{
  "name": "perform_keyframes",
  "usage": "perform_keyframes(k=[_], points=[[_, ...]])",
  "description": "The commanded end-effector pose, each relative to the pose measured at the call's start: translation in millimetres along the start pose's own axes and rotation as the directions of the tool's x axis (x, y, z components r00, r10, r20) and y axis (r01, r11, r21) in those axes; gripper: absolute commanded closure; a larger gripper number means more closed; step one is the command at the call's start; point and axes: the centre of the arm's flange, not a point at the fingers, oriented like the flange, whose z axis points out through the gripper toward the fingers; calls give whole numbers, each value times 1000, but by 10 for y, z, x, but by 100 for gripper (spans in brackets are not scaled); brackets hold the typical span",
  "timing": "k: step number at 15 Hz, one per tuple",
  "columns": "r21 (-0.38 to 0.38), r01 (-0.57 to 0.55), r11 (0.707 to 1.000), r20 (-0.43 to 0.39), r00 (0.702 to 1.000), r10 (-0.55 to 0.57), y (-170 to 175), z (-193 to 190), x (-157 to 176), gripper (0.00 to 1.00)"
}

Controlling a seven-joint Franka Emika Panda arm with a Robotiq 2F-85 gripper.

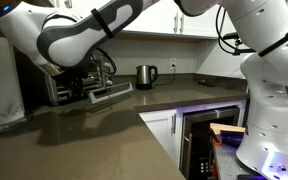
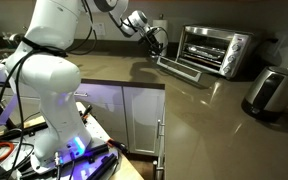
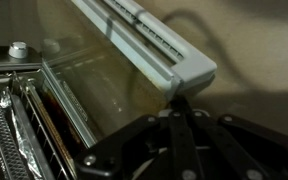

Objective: Close the toaster oven door

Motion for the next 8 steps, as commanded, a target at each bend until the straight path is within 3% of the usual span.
perform_keyframes(k=[1, 8], points=[[-103, 60, 993, 78, 996, -53, 107, 31, -7, 100], [-258, 93, 962, 113, 991, -65, 67, -31, 3, 100]])
